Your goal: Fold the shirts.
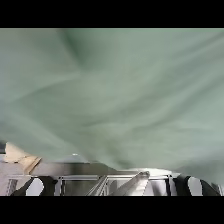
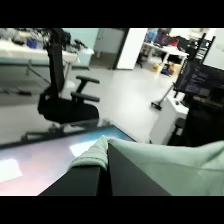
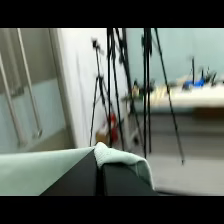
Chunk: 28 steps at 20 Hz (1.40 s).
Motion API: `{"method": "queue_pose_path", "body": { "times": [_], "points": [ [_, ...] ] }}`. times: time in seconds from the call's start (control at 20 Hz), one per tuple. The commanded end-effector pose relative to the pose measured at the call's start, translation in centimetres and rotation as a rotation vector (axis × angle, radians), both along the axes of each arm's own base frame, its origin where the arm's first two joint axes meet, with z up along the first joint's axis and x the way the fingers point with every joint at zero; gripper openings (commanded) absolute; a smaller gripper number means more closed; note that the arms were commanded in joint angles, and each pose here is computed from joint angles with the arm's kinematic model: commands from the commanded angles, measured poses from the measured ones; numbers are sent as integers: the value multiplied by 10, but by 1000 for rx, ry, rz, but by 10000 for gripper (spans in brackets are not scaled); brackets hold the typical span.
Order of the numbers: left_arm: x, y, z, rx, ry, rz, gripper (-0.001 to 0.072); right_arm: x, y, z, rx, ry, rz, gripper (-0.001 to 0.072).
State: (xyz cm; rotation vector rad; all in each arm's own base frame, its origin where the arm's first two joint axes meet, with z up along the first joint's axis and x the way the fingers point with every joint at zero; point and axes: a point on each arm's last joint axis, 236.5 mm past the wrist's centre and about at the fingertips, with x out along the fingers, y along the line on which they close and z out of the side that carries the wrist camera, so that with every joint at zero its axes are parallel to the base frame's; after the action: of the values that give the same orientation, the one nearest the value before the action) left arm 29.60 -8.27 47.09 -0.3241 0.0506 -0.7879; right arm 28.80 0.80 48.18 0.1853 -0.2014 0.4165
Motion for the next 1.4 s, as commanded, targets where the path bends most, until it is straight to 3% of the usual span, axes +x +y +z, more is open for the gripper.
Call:
{"method": "queue_pose_path", "body": {
  "times": [0.0, 0.35, 0.65, 0.85, 1.15, 1.35],
  "points": [
    [80, -27, -123, 65, 307, -95, 28, 69, -24, -105, 42, 320, 62, 24],
    [209, -27, -343, 101, 727, -65, 28, 189, -70, -391, 410, 909, 208, 24],
    [268, -29, -437, 100, 830, -98, 27, 252, -101, -502, 772, 880, 218, 24],
    [286, -30, -460, 91, 866, -131, 17, 268, -93, -515, 751, 884, 261, 24],
    [258, -18, -497, 212, 1023, -139, 9, 248, -89, -550, 521, 1101, 232, 24],
    [243, -32, -503, 258, 1066, -190, 9, 246, -85, -554, 492, 1119, 232, 24]
  ]
}}
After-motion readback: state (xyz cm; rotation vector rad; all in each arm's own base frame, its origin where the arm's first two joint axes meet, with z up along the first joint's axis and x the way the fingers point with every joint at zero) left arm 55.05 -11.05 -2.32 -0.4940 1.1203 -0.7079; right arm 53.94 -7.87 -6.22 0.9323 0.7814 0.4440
